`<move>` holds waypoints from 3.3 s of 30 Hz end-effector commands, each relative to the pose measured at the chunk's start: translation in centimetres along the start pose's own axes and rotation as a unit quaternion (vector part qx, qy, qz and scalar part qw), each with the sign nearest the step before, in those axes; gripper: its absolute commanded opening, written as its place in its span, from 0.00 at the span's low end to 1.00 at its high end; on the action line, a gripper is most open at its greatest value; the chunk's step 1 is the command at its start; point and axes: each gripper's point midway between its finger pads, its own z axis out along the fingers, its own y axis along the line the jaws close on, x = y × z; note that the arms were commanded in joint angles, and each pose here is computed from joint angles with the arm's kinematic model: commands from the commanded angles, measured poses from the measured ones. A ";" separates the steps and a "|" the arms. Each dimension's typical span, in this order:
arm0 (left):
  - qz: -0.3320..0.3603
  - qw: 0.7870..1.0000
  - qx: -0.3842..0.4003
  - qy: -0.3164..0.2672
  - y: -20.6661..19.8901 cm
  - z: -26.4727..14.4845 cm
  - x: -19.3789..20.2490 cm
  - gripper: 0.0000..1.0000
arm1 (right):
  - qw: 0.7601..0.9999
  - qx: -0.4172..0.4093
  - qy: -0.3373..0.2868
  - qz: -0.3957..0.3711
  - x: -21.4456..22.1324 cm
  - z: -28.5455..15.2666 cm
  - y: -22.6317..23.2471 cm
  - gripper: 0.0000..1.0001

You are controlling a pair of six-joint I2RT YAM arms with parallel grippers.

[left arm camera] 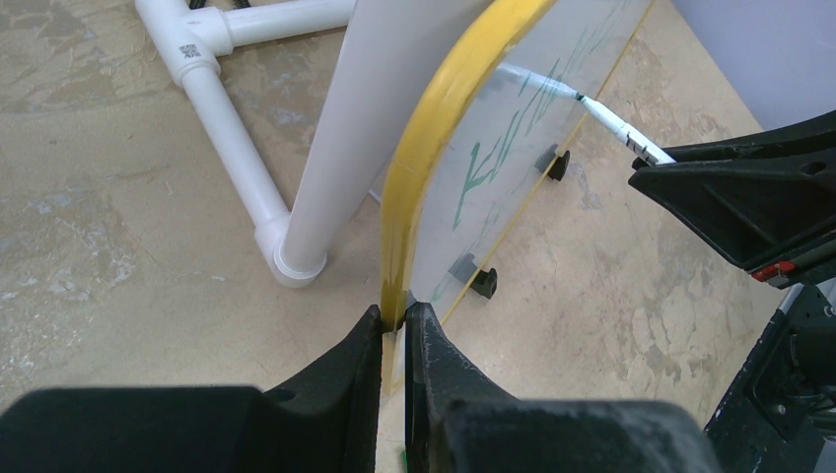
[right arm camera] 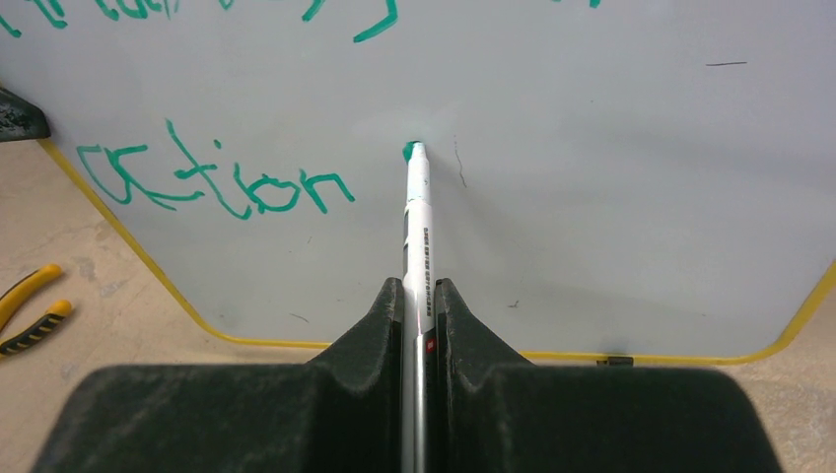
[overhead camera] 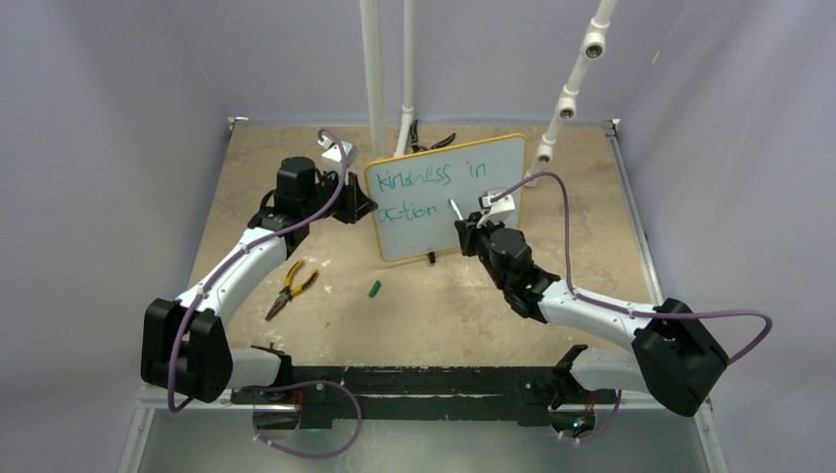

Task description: Write a sentence on the whiteboard

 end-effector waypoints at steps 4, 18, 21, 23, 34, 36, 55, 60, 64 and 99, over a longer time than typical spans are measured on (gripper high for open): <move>-0.001 0.999 -0.031 -0.014 1.2 0.1 -0.6 0.00 | 0.998 0.051 -0.041 0.016 -2.8 0.2 -1.5 0.00; -0.001 0.999 -0.028 -0.015 1.1 0.0 -0.7 0.00 | 0.998 0.053 0.003 0.024 0.3 -0.1 -1.9 0.00; -0.001 0.999 -0.028 -0.017 1.1 0.0 -0.8 0.00 | 0.998 0.057 0.011 0.030 1.1 -0.3 -2.1 0.00; 0.000 0.999 -0.028 -0.017 1.0 -0.1 -0.8 0.00 | 0.998 0.059 0.014 0.032 1.5 -0.4 -2.3 0.00; 0.001 0.999 -0.030 -0.018 1.1 -0.1 -0.9 0.00 | 0.998 0.058 0.010 0.034 1.2 -0.8 -2.4 0.00; 0.001 0.999 -0.030 -0.019 1.1 -0.1 -0.9 0.00 | 0.998 0.047 -0.003 0.036 0.5 -1.1 -2.1 0.00; 0.001 0.999 -0.031 -0.018 1.1 -0.1 -0.9 0.00 | 0.998 0.047 -0.042 0.018 -2.8 -0.9 -2.1 0.00; 0.001 0.999 -0.032 -0.018 1.2 -0.1 -0.8 0.00 | 0.997 0.056 -0.050 0.016 -3.5 -0.6 -2.6 0.00; 0.000 0.999 -0.032 -0.016 1.2 -0.1 -0.7 0.00 | 0.997 0.055 -0.052 0.009 -3.7 -0.1 -2.6 0.00; 0.000 0.999 -0.034 -0.013 1.4 0.1 -0.5 0.00 | 0.998 0.064 -0.014 0.010 -0.8 -0.6 -3.3 0.00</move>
